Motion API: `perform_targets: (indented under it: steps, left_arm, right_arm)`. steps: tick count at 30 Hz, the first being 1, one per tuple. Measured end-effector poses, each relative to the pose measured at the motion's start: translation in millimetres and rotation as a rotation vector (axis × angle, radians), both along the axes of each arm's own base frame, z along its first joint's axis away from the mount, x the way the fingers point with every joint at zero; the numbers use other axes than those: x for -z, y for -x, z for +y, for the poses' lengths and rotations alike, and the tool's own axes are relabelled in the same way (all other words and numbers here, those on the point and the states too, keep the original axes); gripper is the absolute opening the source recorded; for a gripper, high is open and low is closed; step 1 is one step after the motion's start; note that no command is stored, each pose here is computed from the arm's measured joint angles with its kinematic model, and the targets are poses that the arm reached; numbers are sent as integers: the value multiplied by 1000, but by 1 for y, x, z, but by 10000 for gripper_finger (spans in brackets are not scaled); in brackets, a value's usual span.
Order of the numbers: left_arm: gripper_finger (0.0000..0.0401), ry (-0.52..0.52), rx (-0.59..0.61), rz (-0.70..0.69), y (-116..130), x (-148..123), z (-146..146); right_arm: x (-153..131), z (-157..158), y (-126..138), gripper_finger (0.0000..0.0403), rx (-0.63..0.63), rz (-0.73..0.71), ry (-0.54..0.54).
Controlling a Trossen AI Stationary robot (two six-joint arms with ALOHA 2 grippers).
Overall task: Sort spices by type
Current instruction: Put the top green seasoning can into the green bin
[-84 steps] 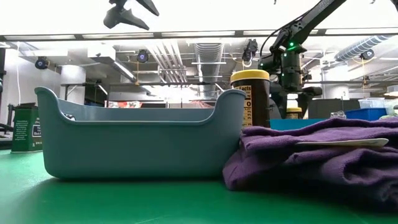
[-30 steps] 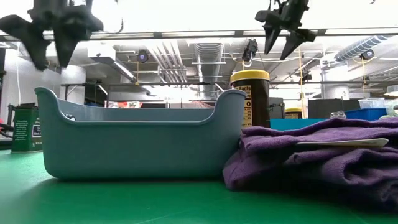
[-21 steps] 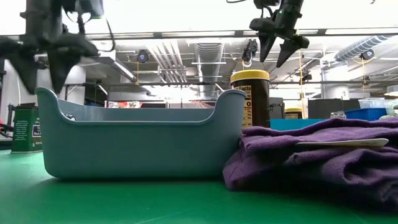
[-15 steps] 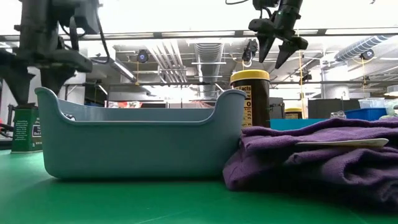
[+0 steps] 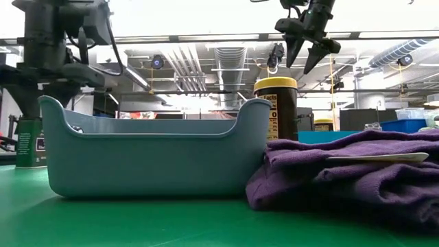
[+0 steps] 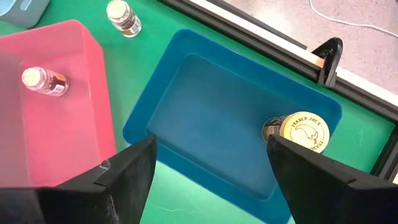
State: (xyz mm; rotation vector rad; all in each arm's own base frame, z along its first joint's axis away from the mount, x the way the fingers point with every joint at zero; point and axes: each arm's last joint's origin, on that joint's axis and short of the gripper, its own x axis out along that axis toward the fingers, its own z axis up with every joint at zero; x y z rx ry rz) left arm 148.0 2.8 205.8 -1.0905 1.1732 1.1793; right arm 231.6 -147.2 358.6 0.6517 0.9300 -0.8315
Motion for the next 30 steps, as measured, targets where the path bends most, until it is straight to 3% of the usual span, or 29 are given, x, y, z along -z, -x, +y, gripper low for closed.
perform_targets:
  steps: [4,9,15,22,30]
  left_arm:
    - [125,0,3,7,-2,1,0]
    - [142,-5,45,13,-3,3,0]
    - [110,-24,57,12,-4,3,1]
    - [110,-33,75,-7,-7,-1,1]
    - [110,-57,142,-108,-19,-50,2]
  right_arm:
    - [0,0,0,305,0,0,0]
    - [0,0,0,308,-3,0,2]
    - [0,0,0,296,-6,1,4]
    - [0,0,0,285,-6,2,4]
    - [0,0,0,299,-6,1,4]
